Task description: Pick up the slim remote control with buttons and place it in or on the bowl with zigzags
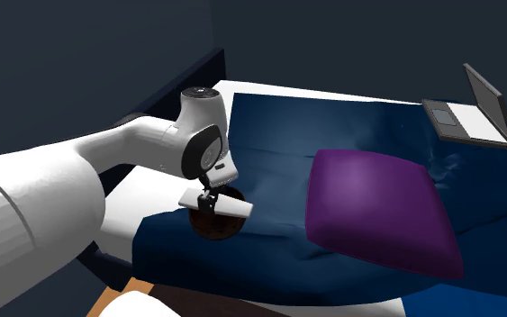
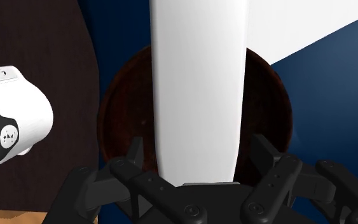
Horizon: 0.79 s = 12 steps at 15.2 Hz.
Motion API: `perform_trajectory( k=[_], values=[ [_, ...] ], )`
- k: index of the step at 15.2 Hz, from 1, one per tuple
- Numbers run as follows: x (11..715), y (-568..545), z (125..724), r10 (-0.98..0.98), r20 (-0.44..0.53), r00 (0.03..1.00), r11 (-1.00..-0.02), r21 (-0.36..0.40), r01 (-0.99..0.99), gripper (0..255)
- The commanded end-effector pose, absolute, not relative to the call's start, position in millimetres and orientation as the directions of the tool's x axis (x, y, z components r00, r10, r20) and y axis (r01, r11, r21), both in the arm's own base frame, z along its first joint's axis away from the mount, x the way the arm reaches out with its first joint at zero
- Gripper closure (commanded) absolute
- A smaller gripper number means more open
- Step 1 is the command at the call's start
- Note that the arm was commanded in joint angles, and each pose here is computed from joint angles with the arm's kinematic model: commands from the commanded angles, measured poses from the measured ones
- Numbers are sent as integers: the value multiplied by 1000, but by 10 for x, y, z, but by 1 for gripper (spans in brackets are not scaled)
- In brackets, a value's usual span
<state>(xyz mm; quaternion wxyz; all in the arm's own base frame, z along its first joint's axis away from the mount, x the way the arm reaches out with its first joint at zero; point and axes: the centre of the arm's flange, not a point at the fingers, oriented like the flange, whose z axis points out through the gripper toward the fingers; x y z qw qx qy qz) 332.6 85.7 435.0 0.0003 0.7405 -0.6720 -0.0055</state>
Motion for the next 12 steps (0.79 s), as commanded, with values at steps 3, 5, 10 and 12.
perform_trajectory(
  k=[3, 5, 10, 12],
  values=[
    [3327, 851, 4746, -995, -8, 97, -97, 8, -995, 0],
    [3328, 850, 4850, -995, -8, 97, -97, 8, -995, 0],
    [3328, 850, 4850, -995, -8, 97, -97, 8, -995, 0],
    [3328, 850, 4850, -995, -8, 97, -97, 8, -995, 0]
  ],
)
